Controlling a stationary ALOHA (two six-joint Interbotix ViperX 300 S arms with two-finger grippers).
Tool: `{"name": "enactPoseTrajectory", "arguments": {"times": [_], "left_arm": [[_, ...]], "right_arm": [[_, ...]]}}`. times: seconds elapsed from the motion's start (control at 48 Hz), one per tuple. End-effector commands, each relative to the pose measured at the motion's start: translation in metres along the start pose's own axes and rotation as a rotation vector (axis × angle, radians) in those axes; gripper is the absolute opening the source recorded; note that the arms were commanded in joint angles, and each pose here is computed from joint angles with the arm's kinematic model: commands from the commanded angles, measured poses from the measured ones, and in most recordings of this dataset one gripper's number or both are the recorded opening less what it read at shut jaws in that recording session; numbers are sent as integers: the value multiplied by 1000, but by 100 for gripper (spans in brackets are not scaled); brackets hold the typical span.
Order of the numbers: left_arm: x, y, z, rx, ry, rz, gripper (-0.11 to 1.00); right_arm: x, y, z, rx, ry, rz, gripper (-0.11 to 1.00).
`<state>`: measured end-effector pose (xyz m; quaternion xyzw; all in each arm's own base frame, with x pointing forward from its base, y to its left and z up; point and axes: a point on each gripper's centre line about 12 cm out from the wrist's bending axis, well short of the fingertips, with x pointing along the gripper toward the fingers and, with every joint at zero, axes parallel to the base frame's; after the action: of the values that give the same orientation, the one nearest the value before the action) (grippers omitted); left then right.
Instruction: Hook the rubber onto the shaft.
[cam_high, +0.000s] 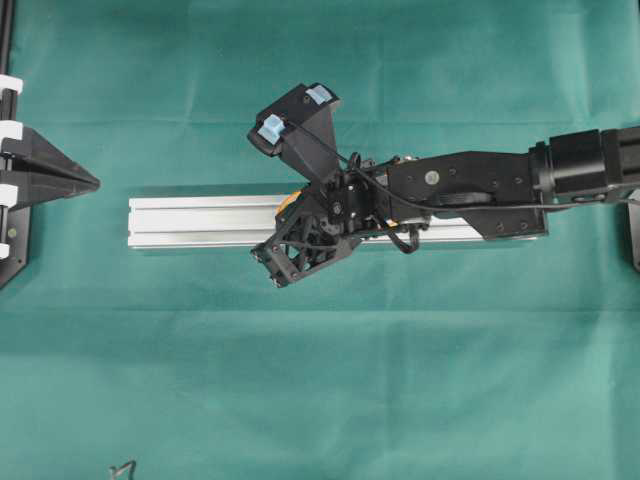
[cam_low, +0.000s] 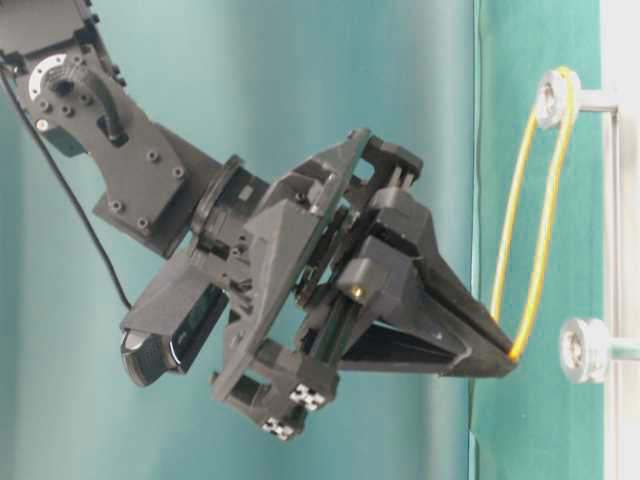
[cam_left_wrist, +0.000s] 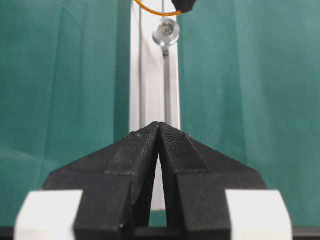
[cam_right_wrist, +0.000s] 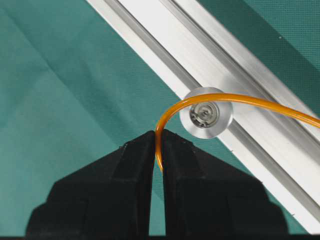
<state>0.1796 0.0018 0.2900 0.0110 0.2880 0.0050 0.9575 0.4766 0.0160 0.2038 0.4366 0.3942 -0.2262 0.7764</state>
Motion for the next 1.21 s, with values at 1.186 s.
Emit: {"name": "enactPoseTrajectory", "arguments": {"times": [1.186], "left_arm": [[-4, 1, 12, 1, -29, 4, 2]], "right_arm": [[10, 8, 23, 55, 6, 21, 7]]}}
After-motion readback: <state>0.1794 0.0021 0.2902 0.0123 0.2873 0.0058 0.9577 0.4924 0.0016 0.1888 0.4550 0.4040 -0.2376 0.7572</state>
